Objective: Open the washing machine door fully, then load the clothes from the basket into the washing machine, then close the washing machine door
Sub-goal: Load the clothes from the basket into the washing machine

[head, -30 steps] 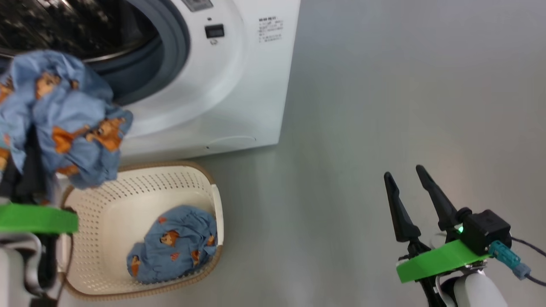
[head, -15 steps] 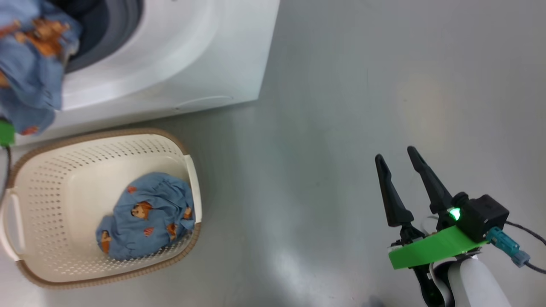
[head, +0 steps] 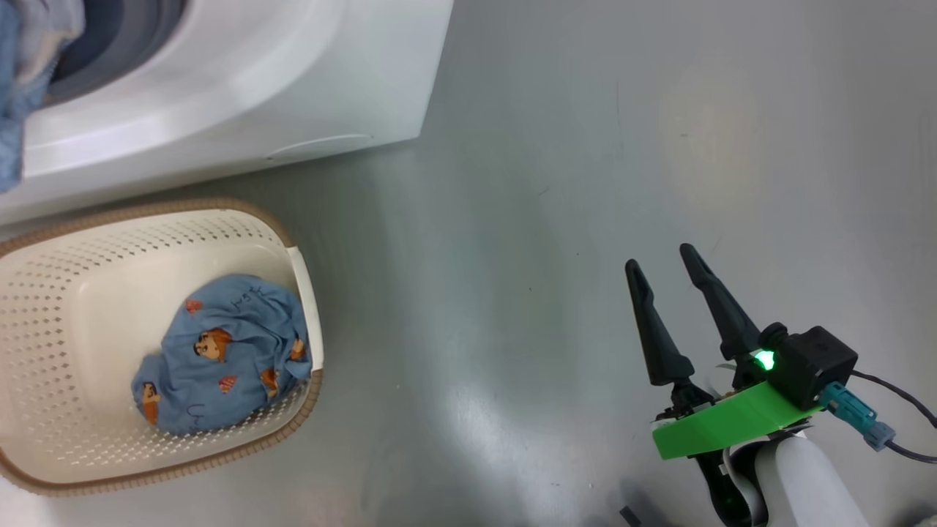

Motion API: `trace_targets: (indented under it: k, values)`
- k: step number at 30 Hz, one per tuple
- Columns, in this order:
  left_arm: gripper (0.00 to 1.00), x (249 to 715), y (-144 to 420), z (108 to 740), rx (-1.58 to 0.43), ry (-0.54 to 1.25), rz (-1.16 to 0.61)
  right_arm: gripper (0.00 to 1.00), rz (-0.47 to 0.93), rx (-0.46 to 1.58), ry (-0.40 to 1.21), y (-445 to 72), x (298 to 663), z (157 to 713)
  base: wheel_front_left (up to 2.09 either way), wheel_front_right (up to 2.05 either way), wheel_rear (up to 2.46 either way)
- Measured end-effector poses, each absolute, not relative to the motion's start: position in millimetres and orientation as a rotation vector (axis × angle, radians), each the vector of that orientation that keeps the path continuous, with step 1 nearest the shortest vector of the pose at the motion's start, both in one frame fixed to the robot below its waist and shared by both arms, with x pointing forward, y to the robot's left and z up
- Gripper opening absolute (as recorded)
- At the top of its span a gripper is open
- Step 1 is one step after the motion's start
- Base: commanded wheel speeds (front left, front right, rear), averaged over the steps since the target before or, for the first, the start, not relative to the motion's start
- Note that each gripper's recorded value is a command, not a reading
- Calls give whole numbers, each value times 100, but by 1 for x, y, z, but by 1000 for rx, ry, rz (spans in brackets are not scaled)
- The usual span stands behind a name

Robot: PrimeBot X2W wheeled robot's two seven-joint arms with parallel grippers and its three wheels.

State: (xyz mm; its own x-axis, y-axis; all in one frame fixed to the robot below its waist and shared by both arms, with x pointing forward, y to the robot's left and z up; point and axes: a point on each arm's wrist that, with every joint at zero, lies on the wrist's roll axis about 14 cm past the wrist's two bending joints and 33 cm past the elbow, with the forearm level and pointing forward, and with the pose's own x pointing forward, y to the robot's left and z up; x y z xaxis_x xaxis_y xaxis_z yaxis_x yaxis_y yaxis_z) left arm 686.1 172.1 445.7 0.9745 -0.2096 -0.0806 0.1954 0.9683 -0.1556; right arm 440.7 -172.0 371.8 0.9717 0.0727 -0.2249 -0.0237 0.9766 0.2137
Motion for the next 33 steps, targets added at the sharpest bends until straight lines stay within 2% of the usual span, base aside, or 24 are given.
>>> trace_targets:
  k: [6,16,28,33]
  values:
    - [0,699,164,425,-162,201,-217,100,51,219,265,-170,438,360,0,0,0]
    - [0,718,143,404,-167,226,-269,100,65,225,322,-163,439,335,0,0,0]
    - [0,752,147,437,-103,-59,-268,100,56,252,375,-162,434,316,0,0,0]
    - [0,757,144,479,-86,-223,-283,100,48,258,387,-164,433,310,0,0,0]
